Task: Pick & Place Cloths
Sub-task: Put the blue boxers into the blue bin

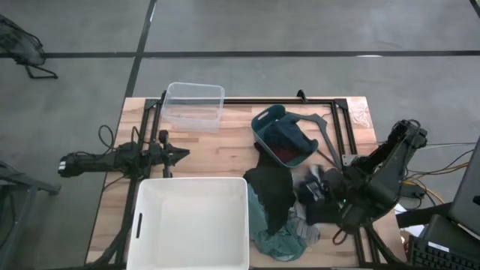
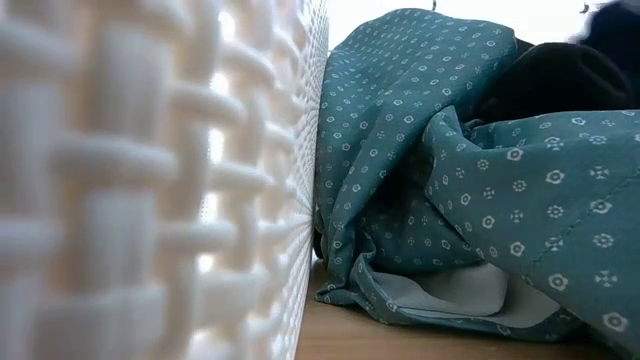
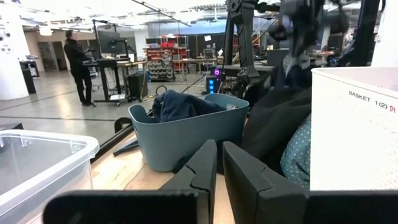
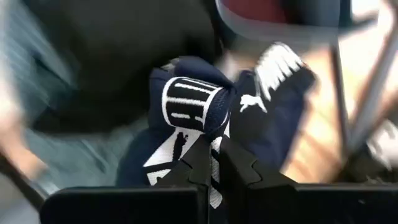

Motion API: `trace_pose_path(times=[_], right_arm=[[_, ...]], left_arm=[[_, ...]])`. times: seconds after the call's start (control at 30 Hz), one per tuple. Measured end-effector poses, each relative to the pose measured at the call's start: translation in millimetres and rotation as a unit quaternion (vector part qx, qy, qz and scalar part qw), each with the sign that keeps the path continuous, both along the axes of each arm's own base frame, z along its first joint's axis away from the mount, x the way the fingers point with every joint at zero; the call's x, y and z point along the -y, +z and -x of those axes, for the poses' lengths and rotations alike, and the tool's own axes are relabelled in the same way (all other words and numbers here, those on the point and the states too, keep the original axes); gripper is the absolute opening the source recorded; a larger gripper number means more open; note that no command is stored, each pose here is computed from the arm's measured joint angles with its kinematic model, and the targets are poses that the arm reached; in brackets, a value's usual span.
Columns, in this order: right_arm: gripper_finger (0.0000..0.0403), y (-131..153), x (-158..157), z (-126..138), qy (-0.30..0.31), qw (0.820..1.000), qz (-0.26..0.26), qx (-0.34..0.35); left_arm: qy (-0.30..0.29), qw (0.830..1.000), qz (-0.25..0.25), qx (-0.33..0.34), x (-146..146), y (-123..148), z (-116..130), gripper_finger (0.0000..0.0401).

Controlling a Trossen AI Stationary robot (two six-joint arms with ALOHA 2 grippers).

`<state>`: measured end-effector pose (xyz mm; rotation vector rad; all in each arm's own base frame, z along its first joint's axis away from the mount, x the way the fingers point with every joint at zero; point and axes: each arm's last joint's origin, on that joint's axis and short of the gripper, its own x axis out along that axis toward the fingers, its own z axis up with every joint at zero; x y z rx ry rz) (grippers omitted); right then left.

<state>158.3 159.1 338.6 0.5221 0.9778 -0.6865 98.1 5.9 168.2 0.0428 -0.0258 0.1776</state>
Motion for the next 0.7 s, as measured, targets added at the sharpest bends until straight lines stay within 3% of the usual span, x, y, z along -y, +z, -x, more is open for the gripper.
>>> trace_pose_path(times=[0.1,0.33,0.7], right_arm=[[0.0011,20.3,2.4,-2.4,0.027,0.997,0.037,0.065],[0.001,51.8,8.4,-4.4,0.066,0.982,0.104,0.144],[0.0011,102.9,27.7,0.4,0.099,0.913,0.313,0.242]], left_arm=[[0.0,1.0,0.0,-0.001,0.0,-0.1,-0.1,0.0035],[0.0,1.0,0.0,-0.001,0.0,-0.2,-0.1,0.0035],[0.0,1.0,0.0,-0.001,0.0,-0.1,-0.1,0.0035]])
